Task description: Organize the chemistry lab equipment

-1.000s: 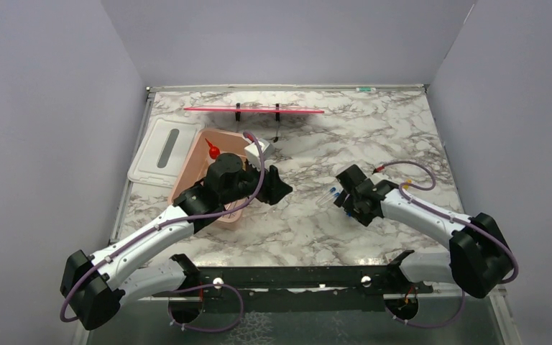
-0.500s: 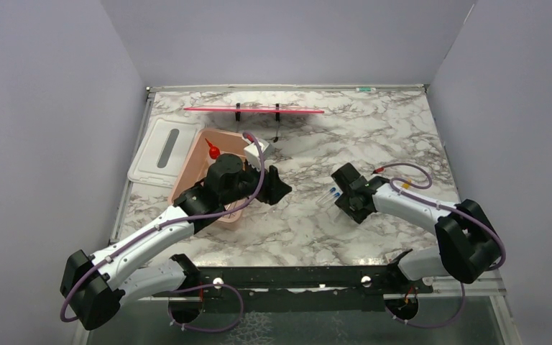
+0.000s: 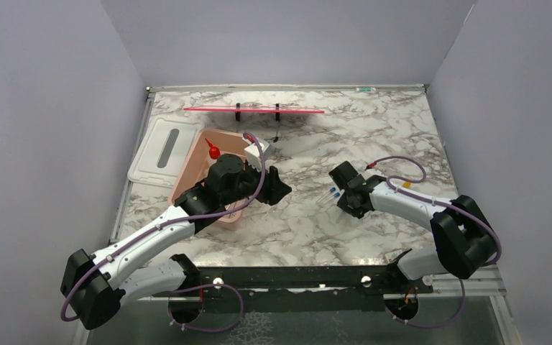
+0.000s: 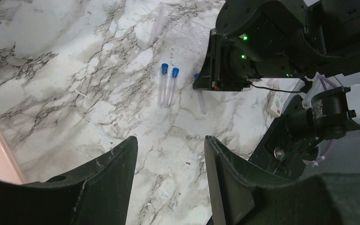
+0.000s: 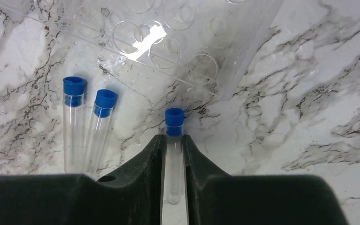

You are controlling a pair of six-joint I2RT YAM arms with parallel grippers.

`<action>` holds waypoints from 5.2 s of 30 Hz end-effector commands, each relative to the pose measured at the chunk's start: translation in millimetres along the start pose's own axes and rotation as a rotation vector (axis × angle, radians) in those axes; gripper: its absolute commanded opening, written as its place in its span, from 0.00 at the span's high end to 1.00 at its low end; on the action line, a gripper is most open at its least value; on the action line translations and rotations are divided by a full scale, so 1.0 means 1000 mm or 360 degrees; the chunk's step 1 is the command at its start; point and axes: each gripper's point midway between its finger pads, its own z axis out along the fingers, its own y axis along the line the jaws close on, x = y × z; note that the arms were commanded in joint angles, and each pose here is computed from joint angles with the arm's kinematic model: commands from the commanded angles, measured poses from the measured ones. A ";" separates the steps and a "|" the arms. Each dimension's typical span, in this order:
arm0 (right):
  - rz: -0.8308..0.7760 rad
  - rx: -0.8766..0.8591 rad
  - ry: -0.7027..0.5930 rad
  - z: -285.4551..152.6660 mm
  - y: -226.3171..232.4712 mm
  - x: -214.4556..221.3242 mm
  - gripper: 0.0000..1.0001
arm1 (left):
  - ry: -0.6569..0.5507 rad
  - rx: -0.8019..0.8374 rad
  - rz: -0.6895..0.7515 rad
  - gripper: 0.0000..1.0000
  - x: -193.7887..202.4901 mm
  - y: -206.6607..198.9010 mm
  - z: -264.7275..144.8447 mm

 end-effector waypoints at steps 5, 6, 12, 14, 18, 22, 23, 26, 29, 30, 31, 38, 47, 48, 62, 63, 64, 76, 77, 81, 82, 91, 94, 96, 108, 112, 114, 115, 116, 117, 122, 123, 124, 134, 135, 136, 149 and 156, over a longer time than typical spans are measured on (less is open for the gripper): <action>-0.0127 -0.0020 -0.0068 0.009 -0.001 -0.005 0.91 | 0.0027 0.0022 -0.0083 0.41 0.005 -0.003 0.010; -0.0144 -0.0062 -0.0084 0.004 0.003 -0.009 0.91 | 0.0037 0.0045 -0.0092 0.41 0.006 -0.006 0.011; -0.0222 -0.0595 -0.0160 -0.046 0.050 -0.026 0.92 | 0.0017 0.0191 -0.0275 0.33 0.003 -0.023 0.022; -0.0222 -0.0829 -0.0174 -0.071 0.068 -0.030 0.92 | 0.0004 0.0235 -0.0374 0.24 0.003 -0.028 0.028; -0.0217 -0.1258 -0.0224 -0.123 0.095 -0.037 0.92 | 0.0001 0.0364 -0.0511 0.16 0.003 -0.046 0.039; -0.0142 -0.1533 -0.0232 -0.165 0.111 -0.045 0.92 | 0.0011 0.0374 -0.0500 0.19 0.003 -0.059 0.056; -0.0145 -0.1604 -0.0211 -0.175 0.114 -0.043 0.92 | 0.0004 0.0359 -0.0493 0.21 0.003 -0.060 0.060; -0.0128 -0.1725 -0.0183 -0.194 0.118 -0.043 0.92 | -0.0013 0.0332 -0.0500 0.34 0.004 -0.061 0.069; -0.0133 -0.1782 -0.0165 -0.204 0.120 -0.042 0.92 | -0.0053 0.0321 -0.0496 0.46 -0.002 -0.063 0.074; -0.0140 -0.1789 -0.0158 -0.205 0.120 -0.041 0.92 | -0.0068 0.0319 -0.0494 0.49 -0.003 -0.063 0.074; -0.0146 -0.1791 -0.0152 -0.206 0.120 -0.040 0.92 | -0.0088 0.0319 -0.0491 0.51 -0.006 -0.064 0.074; -0.0201 -0.1803 -0.0106 -0.205 0.117 -0.032 0.92 | -0.0118 0.0302 -0.0448 0.72 -0.008 -0.064 0.080; -0.0320 -0.1728 -0.0197 -0.200 0.110 -0.036 0.71 | -0.0129 0.0364 -0.0112 0.94 0.000 -0.069 0.070; -0.0351 -0.1712 -0.0203 -0.201 0.109 -0.037 0.67 | -0.0136 0.0381 -0.0046 0.94 0.000 -0.069 0.067; -0.0896 -0.1855 0.0135 -0.244 0.099 0.000 0.54 | -0.0092 0.0477 0.0448 0.95 0.006 -0.074 0.019; -0.0903 -0.1870 0.0146 -0.248 0.099 0.000 0.57 | -0.0095 0.0482 0.0463 0.95 0.006 -0.075 0.017; -0.0909 -0.1884 0.0156 -0.252 0.099 0.000 0.59 | -0.0096 0.0488 0.0478 0.95 0.006 -0.076 0.016; -0.0959 -0.1971 0.0215 -0.267 0.105 0.003 0.69 | -0.0075 0.0526 0.0544 0.95 0.001 -0.082 0.012; -0.0960 -0.1969 0.0216 -0.266 0.106 0.003 0.68 | -0.0070 0.0528 0.0543 0.95 0.002 -0.082 0.012; -0.0978 -0.1977 0.0245 -0.264 0.108 0.006 0.64 | -0.0064 0.0545 0.0545 0.95 0.002 -0.084 0.010; -0.0982 -0.1976 0.0248 -0.263 0.108 0.007 0.64 | -0.0062 0.0549 0.0543 0.95 0.003 -0.084 0.010; -0.0993 -0.1981 0.0259 -0.258 0.114 0.008 0.71 | -0.0023 0.0574 0.0536 0.95 0.007 -0.087 0.010; -0.0998 -0.1989 0.0270 -0.257 0.113 0.010 0.80 | -0.0024 0.0556 0.0533 0.95 0.006 -0.085 0.011; -0.1003 -0.1998 0.0272 -0.258 0.113 0.010 0.85 | -0.0022 0.0524 0.0526 0.92 0.006 -0.082 0.011; -0.0790 -0.0997 -0.0443 -0.163 0.084 -0.083 0.88 | -0.0247 -0.0188 0.0306 0.30 -0.039 -0.018 -0.008; -0.0677 -0.0610 -0.0728 -0.131 0.068 -0.123 0.88 | -0.0316 -0.0185 0.0278 0.28 -0.049 -0.021 -0.016; -0.0668 -0.0538 -0.0797 -0.118 0.071 -0.131 0.88 | -0.0323 -0.0168 0.0278 0.28 -0.051 -0.024 -0.018; -0.0680 -0.0517 -0.0817 -0.111 0.074 -0.132 0.88 | -0.0322 -0.0165 0.0278 0.28 -0.052 -0.024 -0.018; -0.0694 -0.0502 -0.0833 -0.105 0.078 -0.133 0.88 | -0.0314 -0.0163 0.0281 0.28 -0.051 -0.024 -0.018; -0.0710 -0.0498 -0.0849 -0.099 0.082 -0.133 0.88 | -0.0311 -0.0163 0.0283 0.28 -0.051 -0.024 -0.018; -0.0748 -0.0431 -0.0848 -0.071 0.092 -0.131 0.88 | -0.0303 -0.0162 0.0301 0.27 -0.047 -0.023 -0.017; -0.0752 -0.0417 -0.0838 -0.066 0.092 -0.130 0.88 | -0.0300 -0.0163 0.0302 0.27 -0.046 -0.023 -0.017; -0.0748 -0.0405 -0.0835 -0.063 0.092 -0.130 0.88 | -0.0294 -0.0164 0.0306 0.27 -0.045 -0.022 -0.017; -0.0711 -0.0327 -0.0795 -0.038 0.085 -0.135 0.89 | -0.0270 -0.0192 0.0316 0.27 -0.038 -0.016 -0.016; -0.0713 -0.0306 -0.0782 -0.035 0.083 -0.134 0.89 | -0.0272 -0.0207 0.0318 0.27 -0.039 -0.015 -0.016; -0.0713 -0.0291 -0.0770 -0.033 0.080 -0.133 0.89 | -0.0270 -0.0223 0.0316 0.27 -0.039 -0.013 -0.016; -0.0694 -0.0305 -0.0633 -0.015 0.068 -0.111 0.89 | -0.0259 -0.0255 0.0316 0.27 -0.037 -0.009 -0.014; -0.0686 -0.0291 -0.0621 -0.007 0.066 -0.110 0.89 | -0.0247 -0.0260 0.0319 0.27 -0.036 -0.009 -0.012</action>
